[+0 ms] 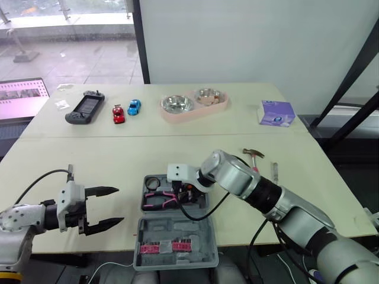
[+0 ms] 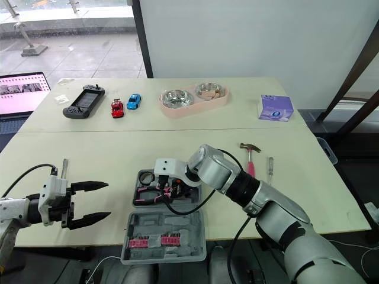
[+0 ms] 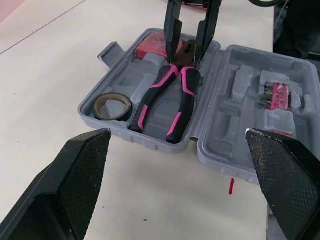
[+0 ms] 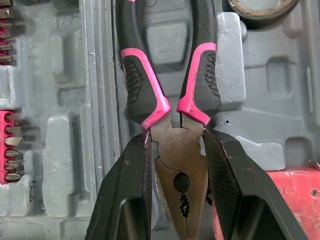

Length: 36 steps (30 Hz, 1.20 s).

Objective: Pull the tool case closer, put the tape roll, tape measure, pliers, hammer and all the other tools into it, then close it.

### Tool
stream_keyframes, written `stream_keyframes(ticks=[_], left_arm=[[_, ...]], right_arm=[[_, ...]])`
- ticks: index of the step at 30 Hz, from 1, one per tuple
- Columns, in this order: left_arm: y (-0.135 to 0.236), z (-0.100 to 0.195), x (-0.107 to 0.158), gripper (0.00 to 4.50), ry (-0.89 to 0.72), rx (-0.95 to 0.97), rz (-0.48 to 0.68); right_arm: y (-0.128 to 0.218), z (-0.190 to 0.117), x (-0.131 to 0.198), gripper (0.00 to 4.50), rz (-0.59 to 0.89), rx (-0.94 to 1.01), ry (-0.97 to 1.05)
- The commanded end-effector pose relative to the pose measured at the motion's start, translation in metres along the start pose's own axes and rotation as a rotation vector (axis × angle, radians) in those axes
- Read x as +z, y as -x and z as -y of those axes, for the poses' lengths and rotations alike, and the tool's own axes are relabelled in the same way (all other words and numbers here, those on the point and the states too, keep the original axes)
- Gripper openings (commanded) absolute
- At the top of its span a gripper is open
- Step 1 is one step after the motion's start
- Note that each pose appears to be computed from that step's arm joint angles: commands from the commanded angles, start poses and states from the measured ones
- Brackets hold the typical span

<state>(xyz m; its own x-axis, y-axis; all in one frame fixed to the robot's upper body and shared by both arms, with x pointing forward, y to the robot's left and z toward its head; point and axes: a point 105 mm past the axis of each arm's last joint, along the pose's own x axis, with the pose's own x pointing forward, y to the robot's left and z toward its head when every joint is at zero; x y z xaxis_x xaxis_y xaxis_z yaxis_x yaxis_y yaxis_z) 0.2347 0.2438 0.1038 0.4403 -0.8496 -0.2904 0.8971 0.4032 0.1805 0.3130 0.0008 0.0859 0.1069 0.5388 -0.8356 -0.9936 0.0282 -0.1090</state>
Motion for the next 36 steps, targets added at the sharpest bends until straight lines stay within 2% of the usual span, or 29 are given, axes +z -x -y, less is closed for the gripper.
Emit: stream_keyframes(ticks=[1, 7, 8, 10, 11, 12, 20, 23, 24, 25, 28, 29, 36], left_arm=[[0.0, -0.002, 0.005, 4.5, -0.024, 0.006, 0.012], [0.0, -0.003, 0.004, 4.5, -0.022, 0.007, 0.008], [0.001, -0.004, 0.004, 4.5, -0.021, 0.009, 0.008], [0.001, -0.005, 0.003, 4.5, -0.024, 0.018, 0.009], [0.001, -0.005, 0.003, 4.5, -0.023, 0.019, 0.009], [0.001, -0.006, 0.003, 4.5, -0.024, 0.021, 0.01], [0.003, -0.008, 0.006, 4.5, -0.023, 0.028, 0.012], [0.003, -0.008, 0.004, 4.5, -0.021, 0.032, 0.01], [0.004, -0.008, 0.004, 4.5, -0.021, 0.033, 0.009], [0.004, -0.008, 0.004, 4.5, -0.022, 0.034, 0.008], [0.005, -0.01, 0.004, 4.5, -0.021, 0.039, 0.006], [0.006, -0.01, 0.004, 4.5, -0.02, 0.04, 0.005], [0.006, -0.009, 0.002, 4.5, -0.011, 0.045, 0.004]], right_arm=[[0.008, 0.006, 0.014, 1.01, 0.05, -0.029, 0.029], [0.008, 0.006, 0.015, 1.01, 0.061, -0.038, 0.052], [0.009, 0.006, 0.016, 2.09, 0.07, -0.038, 0.057], [0.011, 0.006, 0.023, 2.68, 0.107, -0.041, 0.057], [0.013, 0.006, 0.028, 3.21, 0.132, -0.044, 0.055], [0.016, 0.005, 0.033, 3.53, 0.167, -0.035, 0.047], [0.024, 0.002, 0.048, 3.53, 0.324, -0.043, -0.033], [0.017, -0.003, 0.051, 2.73, 0.404, -0.061, -0.029], [0.015, -0.004, 0.052, 2.17, 0.432, -0.066, -0.036], [0.012, -0.004, 0.05, 1.89, 0.447, -0.084, -0.049], [0.004, -0.004, 0.044, 0.29, 0.52, -0.132, -0.029], [0.002, -0.006, 0.043, 0.06, 0.539, -0.132, -0.019], [-0.014, 0.003, 0.025, 0.06, 0.572, -0.229, -0.101]])
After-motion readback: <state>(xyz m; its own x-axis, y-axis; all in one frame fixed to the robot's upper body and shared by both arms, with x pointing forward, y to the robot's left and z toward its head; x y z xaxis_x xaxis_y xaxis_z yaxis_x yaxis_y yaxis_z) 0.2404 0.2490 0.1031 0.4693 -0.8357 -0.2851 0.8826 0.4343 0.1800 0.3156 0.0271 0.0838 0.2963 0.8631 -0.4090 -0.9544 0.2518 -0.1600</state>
